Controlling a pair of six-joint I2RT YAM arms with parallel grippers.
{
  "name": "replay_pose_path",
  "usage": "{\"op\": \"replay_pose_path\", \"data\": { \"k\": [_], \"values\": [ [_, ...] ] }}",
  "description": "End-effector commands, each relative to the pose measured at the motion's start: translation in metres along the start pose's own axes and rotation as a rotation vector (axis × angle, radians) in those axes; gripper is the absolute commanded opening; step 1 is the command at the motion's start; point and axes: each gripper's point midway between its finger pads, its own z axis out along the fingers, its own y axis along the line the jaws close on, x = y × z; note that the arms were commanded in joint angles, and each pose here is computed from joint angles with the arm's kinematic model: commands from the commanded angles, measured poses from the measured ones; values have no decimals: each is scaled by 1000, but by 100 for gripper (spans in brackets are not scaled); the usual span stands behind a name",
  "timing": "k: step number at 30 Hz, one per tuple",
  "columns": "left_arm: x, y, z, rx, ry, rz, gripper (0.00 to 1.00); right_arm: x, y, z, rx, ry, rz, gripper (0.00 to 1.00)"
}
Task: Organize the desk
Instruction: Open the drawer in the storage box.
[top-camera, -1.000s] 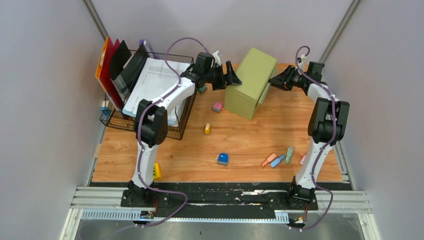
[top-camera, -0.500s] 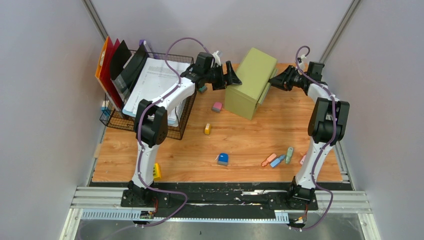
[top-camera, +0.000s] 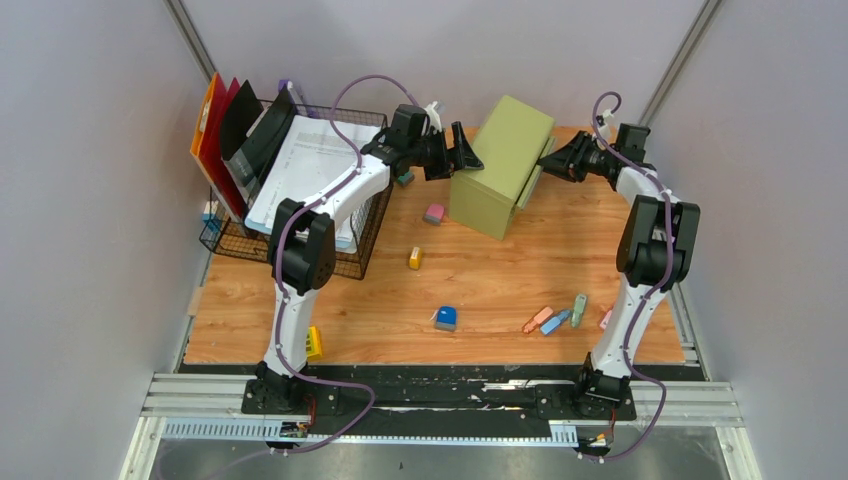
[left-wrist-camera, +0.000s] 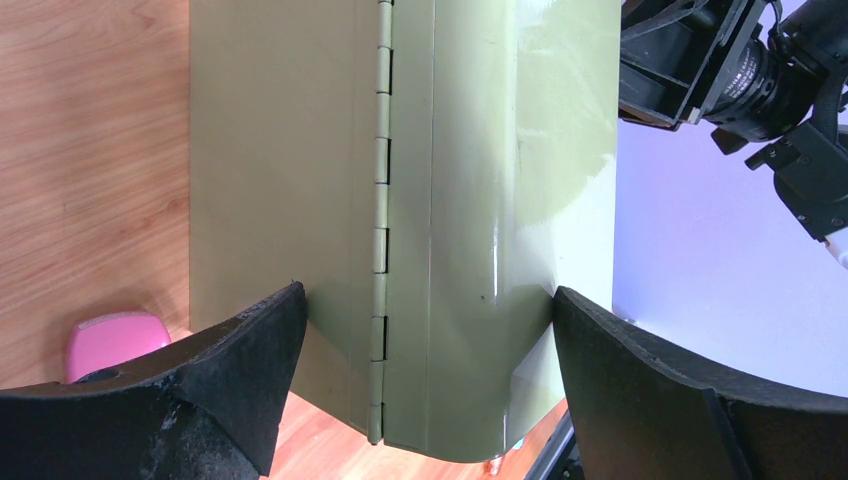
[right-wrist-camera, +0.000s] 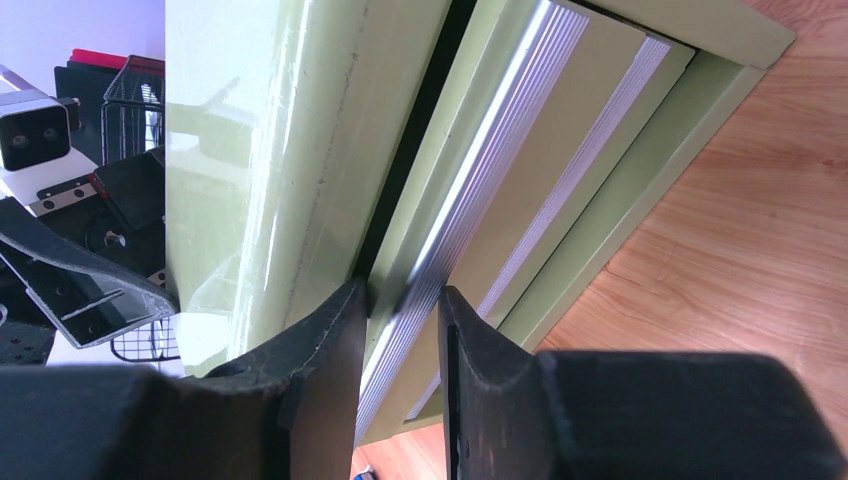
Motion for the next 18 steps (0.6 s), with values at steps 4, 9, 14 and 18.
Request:
{"op": "replay_pose_path", "data": {
  "k": [4, 9, 14, 18],
  "values": [
    [47, 57, 5, -176, 146, -64, 96, -20, 7, -21, 20, -54, -86, 0],
    [45, 58, 4, -174, 143, -64, 96, -19, 7, -26, 12, -53, -87, 0],
    [42, 57, 2, -174, 137, -60, 96, -21, 5, -44, 30, -80, -110, 0],
    [40, 56, 0, -172, 131, -52, 96, -21, 2, -66, 46, -103, -110, 0]
  ]
}}
